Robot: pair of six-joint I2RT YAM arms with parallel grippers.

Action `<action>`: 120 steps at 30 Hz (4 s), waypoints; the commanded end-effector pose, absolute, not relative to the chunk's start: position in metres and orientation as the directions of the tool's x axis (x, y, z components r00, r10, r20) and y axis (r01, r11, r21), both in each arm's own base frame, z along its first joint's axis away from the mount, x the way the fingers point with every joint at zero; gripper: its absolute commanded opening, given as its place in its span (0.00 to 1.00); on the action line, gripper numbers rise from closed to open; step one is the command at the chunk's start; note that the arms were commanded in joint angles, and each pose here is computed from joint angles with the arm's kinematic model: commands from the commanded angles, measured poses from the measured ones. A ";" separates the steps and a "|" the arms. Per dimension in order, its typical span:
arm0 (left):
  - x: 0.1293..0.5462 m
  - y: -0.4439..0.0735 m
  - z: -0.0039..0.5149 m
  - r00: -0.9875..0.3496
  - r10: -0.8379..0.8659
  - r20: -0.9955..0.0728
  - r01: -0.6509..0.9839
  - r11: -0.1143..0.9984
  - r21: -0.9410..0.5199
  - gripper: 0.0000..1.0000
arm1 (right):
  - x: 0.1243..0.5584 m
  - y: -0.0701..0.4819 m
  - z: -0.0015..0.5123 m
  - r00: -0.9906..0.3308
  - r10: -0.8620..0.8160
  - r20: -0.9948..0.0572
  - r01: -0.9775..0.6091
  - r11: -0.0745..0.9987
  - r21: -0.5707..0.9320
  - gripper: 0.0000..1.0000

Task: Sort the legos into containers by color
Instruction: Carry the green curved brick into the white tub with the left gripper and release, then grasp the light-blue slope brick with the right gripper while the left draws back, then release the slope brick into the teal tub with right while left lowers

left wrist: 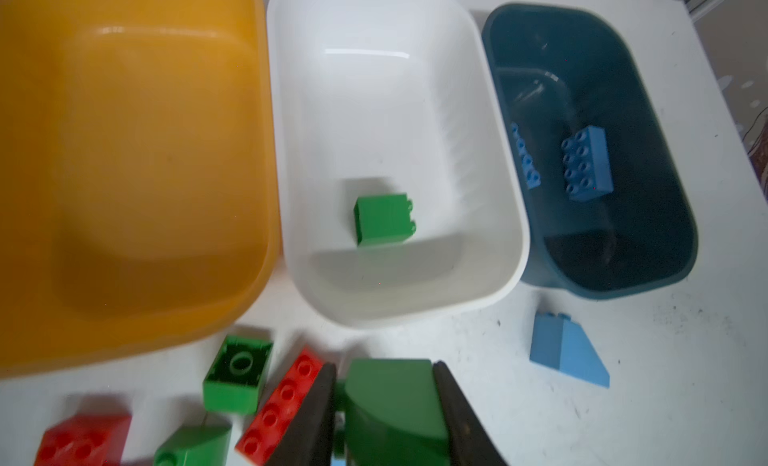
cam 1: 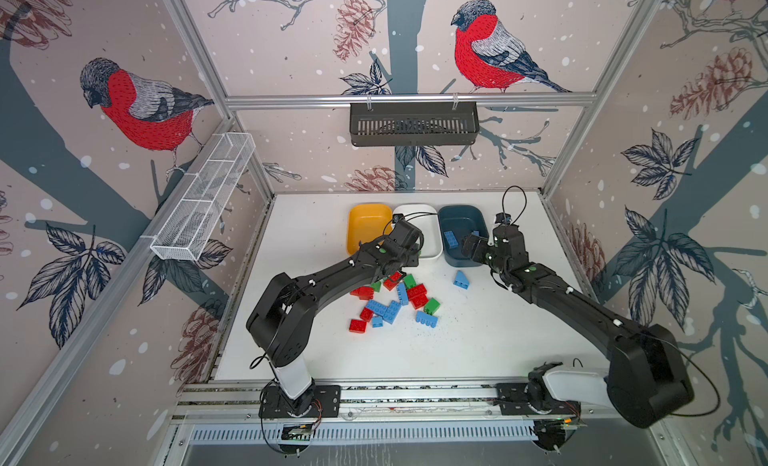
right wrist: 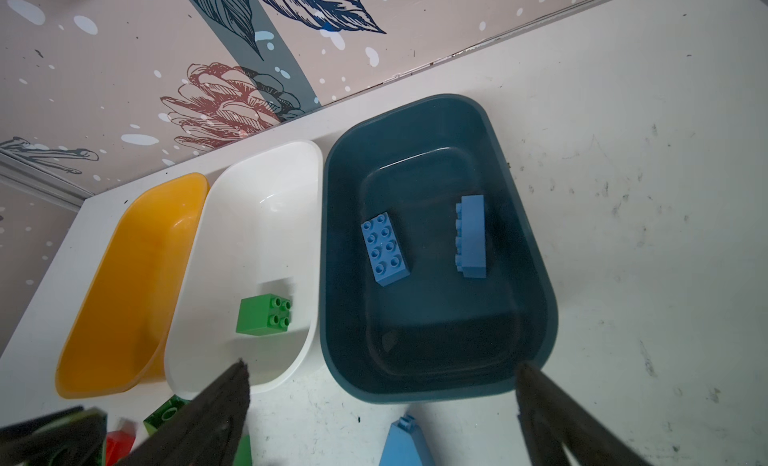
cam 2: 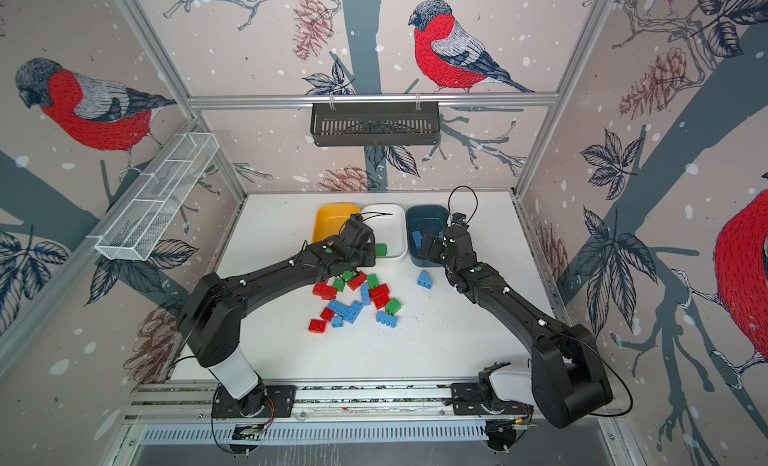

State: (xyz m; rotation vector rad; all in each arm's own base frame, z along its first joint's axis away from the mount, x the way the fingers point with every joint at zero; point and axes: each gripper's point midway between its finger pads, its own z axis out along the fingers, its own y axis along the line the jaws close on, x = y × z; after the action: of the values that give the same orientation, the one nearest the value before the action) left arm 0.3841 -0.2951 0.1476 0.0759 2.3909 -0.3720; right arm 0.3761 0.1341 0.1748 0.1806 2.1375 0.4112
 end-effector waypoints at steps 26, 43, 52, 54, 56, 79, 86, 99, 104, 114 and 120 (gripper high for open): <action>0.477 -0.318 0.152 -0.679 -0.025 -0.733 0.180 0.963 -0.199 0.77 | 0.358 0.126 0.195 -0.482 0.278 -0.831 -0.066 0.934 0.351 1.00; 0.415 -0.289 0.162 -0.693 -0.151 -0.704 0.164 0.919 -0.359 0.97 | 0.332 0.142 0.144 -0.628 0.271 -0.730 -0.084 0.909 0.409 0.99; 0.408 -0.287 0.163 -0.684 -0.201 -0.702 0.157 0.898 -0.410 0.97 | 0.308 0.166 0.100 -0.716 0.202 -0.668 -0.117 0.909 0.400 0.98; 0.408 -0.286 0.164 -0.681 -0.201 -0.704 0.160 0.898 -0.411 0.97 | 0.307 0.169 0.094 -0.724 0.173 -0.667 -0.127 0.918 0.375 0.98; 0.408 -0.287 0.163 -0.682 -0.197 -0.704 0.162 0.898 -0.409 0.97 | 0.308 0.169 0.082 -0.743 0.141 -0.655 -0.118 0.935 0.335 0.97; 0.407 -0.290 0.149 -0.712 -0.191 -0.676 0.151 0.898 -0.413 0.97 | 0.324 0.165 0.032 -0.818 0.038 -0.574 -0.026 0.994 0.103 0.65; 0.406 -0.289 0.147 -0.716 -0.191 -0.672 0.146 0.900 -0.411 0.97 | 0.329 0.161 0.033 -0.808 0.049 -0.587 0.004 0.997 0.078 0.68; 0.404 -0.286 0.146 -0.717 -0.187 -0.672 0.143 0.904 -0.404 0.97 | 0.331 0.150 0.022 -0.782 0.101 -0.616 0.117 0.993 0.014 0.57; 0.403 -0.284 0.144 -0.717 -0.189 -0.671 0.136 0.906 -0.400 0.97 | 0.318 0.147 0.024 -0.785 0.071 -0.615 0.081 0.997 0.012 0.46; 0.403 -0.283 0.144 -0.713 -0.191 -0.674 0.133 0.907 -0.398 0.97 | 0.306 0.149 0.046 -0.742 0.037 -0.669 -0.011 0.998 0.068 0.30; 0.403 -0.281 0.145 -0.711 -0.195 -0.676 0.129 0.909 -0.397 0.97 | 0.307 0.156 0.064 -0.709 0.013 -0.705 -0.076 0.993 0.095 0.29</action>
State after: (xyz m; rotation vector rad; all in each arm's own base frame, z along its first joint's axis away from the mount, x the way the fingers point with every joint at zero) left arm 0.3990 -0.2817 0.1360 -0.0295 2.3347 -0.5348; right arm 0.3024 0.1473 0.0509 0.0111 2.4032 0.0993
